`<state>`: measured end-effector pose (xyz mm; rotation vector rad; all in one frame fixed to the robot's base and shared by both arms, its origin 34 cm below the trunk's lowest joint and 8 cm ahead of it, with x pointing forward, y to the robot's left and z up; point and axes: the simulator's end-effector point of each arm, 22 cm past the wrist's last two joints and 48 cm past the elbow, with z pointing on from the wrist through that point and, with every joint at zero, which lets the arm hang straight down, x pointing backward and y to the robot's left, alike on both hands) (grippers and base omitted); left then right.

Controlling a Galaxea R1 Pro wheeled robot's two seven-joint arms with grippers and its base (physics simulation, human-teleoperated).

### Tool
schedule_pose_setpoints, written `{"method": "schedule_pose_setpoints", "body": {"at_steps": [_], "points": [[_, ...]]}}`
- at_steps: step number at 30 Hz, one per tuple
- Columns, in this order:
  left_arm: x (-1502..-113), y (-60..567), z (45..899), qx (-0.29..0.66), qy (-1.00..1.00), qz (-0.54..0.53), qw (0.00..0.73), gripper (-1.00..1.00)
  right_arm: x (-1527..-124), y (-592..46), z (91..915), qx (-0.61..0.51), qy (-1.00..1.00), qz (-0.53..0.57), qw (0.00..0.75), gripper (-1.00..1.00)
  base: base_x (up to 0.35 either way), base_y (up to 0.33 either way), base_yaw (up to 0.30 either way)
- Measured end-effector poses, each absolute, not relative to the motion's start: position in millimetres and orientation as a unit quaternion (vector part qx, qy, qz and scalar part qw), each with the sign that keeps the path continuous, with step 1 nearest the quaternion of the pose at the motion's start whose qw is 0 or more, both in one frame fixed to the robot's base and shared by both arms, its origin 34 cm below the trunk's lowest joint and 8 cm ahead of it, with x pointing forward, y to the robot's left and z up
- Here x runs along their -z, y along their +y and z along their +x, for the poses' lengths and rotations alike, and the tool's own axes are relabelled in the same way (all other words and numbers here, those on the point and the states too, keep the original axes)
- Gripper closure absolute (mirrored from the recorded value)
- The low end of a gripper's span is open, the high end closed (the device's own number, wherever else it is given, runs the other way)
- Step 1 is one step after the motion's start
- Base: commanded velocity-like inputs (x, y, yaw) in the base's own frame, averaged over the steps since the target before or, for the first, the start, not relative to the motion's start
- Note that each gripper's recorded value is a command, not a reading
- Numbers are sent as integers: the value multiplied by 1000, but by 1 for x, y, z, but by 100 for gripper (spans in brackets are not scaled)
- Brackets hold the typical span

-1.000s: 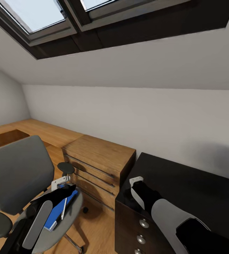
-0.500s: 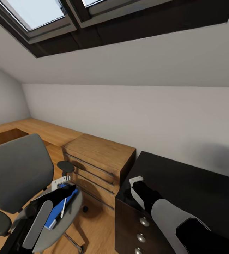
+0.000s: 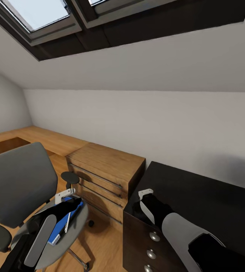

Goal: In the bedroom, organize the workspace by keeping the computer under the desk, ensuring the monitor is on the desk, placing the keyboard on the desk next to the monitor, placing the mouse on the desk next to the keyboard, moving the folder from the swivel chair onto the desk next to the mouse, stacking the notebook on top of the folder with the pen on top of the notebook, and positioning the swivel chair next to the desk.

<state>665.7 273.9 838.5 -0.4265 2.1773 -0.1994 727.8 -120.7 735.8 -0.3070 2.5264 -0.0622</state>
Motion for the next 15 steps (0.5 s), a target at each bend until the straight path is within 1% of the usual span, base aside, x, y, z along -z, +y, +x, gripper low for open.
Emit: {"method": "schedule_pose_setpoints", "body": {"at_steps": [15], "points": [[-839,274,666,80,877,-172,441,-100,-736,-121,728,23,949,-115,294,-100,0,0,0]]}}
